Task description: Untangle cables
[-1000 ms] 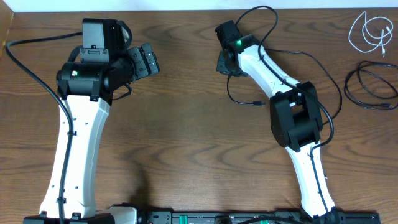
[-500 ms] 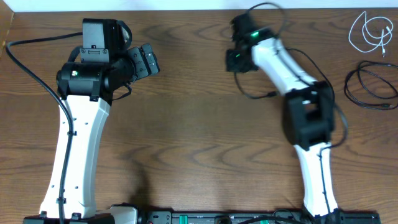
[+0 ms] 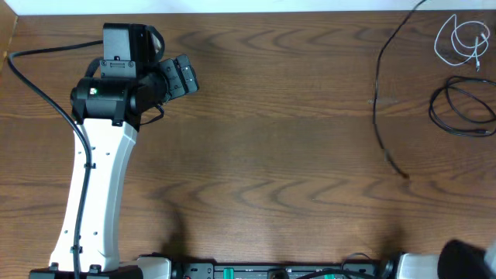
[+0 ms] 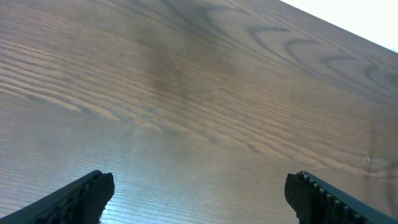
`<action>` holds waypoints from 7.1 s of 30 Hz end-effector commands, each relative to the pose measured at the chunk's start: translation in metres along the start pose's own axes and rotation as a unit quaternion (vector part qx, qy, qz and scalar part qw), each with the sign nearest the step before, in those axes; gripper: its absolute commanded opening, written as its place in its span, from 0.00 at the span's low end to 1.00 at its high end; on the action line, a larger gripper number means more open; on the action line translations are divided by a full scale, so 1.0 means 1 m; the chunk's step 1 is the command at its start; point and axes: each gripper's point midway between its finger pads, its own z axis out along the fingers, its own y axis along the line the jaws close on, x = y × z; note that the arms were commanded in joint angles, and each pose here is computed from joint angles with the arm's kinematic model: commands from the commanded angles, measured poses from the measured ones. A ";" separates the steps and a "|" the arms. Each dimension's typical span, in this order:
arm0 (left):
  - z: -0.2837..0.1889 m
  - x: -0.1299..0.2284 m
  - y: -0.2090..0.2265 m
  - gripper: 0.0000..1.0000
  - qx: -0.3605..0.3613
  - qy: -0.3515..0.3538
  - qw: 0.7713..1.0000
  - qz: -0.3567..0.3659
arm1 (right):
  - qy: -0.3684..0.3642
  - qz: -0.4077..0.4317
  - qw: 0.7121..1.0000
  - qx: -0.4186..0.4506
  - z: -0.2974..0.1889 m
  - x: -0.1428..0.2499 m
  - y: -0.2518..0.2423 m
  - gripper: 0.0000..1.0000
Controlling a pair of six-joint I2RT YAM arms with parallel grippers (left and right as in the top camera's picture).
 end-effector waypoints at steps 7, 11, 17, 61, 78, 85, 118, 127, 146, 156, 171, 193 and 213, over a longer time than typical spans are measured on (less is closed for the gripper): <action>0.005 0.002 0.003 0.94 -0.004 0.006 1.000 -0.006 | -0.085 0.047 0.975 0.202 -0.036 -0.039 -0.152 0.01; 0.005 0.001 0.002 0.94 -0.004 0.004 1.000 -0.006 | -0.079 0.055 0.970 0.225 -0.022 -0.035 -0.177 0.01; 0.005 0.002 0.002 0.94 -0.004 0.005 1.000 -0.006 | -0.051 0.057 0.961 0.265 0.006 -0.019 -0.205 0.01; 0.005 0.001 0.002 0.95 -0.003 0.003 1.000 -0.006 | 0.290 -0.083 0.941 -0.151 0.035 0.149 0.068 0.99; 0.005 0.001 0.002 0.95 -0.003 0.003 1.000 -0.006 | 0.218 -0.104 0.955 -0.171 -0.059 0.116 0.081 0.99; 0.005 0.001 0.002 0.95 -0.003 0.003 1.000 -0.006 | 0.233 -0.103 0.952 -0.170 -0.061 0.122 0.080 0.99; 0.005 0.001 0.002 0.95 -0.003 0.003 1.000 -0.006 | -0.139 -0.176 0.953 -0.203 -0.086 0.250 0.072 0.99; 0.005 0.001 0.002 0.95 -0.003 0.003 1.000 -0.006 | -0.203 -0.170 0.941 -0.212 -0.081 0.307 0.063 0.99; 0.005 0.001 0.002 0.96 -0.003 0.003 1.000 -0.006 | -0.149 -0.177 0.950 -0.212 -0.056 0.369 0.054 0.99; 0.005 0.001 0.002 0.96 -0.003 0.003 1.000 -0.006 | -0.149 -0.177 0.950 -0.212 -0.056 0.369 0.054 0.99; 0.005 -0.001 0.005 0.96 -0.013 -0.001 1.000 0.002 | -0.149 -0.177 0.950 -0.212 -0.056 0.369 0.054 0.99; -0.061 -0.009 0.008 0.96 0.001 -0.134 0.991 0.028 | -0.149 -0.177 0.950 -0.212 -0.056 0.369 0.054 0.99; -0.044 0.076 0.044 0.96 0.054 -0.354 0.926 0.120 | -0.149 -0.177 0.950 -0.212 -0.056 0.369 0.054 0.99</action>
